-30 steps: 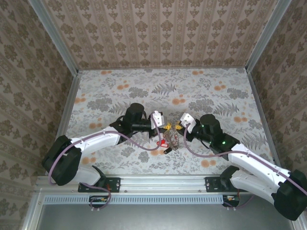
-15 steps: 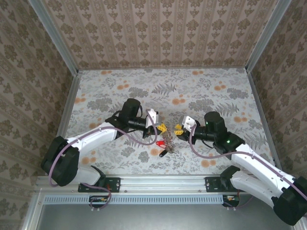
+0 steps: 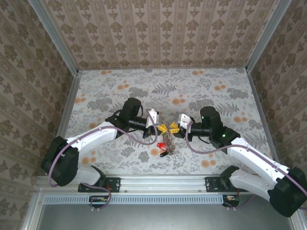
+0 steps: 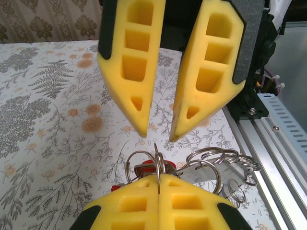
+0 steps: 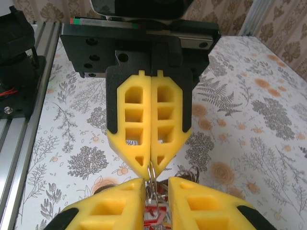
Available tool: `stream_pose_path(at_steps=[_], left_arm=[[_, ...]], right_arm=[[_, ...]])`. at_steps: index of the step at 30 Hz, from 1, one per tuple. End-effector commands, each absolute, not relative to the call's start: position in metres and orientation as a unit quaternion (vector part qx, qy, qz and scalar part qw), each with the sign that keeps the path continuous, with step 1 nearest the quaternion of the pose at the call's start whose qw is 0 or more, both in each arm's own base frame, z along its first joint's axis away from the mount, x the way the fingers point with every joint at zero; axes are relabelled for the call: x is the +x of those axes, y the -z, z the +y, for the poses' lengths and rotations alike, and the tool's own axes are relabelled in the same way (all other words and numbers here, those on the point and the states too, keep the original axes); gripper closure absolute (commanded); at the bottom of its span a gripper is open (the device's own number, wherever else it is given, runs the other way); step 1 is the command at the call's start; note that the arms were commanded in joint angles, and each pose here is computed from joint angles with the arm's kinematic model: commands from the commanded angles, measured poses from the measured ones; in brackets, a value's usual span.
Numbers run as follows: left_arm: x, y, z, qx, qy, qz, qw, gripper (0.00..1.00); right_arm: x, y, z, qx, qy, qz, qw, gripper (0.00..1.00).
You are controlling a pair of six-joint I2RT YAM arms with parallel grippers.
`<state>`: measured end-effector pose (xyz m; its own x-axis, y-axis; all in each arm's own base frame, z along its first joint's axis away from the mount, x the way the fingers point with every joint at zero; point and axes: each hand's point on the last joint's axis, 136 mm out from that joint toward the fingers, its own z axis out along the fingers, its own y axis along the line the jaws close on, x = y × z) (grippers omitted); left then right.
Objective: Put the keys on the keyring
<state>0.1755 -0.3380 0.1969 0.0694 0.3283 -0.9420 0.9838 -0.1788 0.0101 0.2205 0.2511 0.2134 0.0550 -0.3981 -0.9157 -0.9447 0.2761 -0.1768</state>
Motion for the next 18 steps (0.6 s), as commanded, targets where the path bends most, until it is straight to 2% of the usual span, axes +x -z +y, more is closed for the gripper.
stream_pose_path(at_steps=[1,18], left_arm=[[0.174,-0.225,-0.344,0.639,0.441,0.485,0.402,1.0],[0.169,-0.228,-0.346,0.639,0.433,0.483,0.413,1.0]], right_arm=[[0.214,-0.226,0.259,-0.556,-0.293,0.598,0.497,0.78],[0.219,-0.209,0.253,-0.557,-0.268,0.623,0.48,0.79]])
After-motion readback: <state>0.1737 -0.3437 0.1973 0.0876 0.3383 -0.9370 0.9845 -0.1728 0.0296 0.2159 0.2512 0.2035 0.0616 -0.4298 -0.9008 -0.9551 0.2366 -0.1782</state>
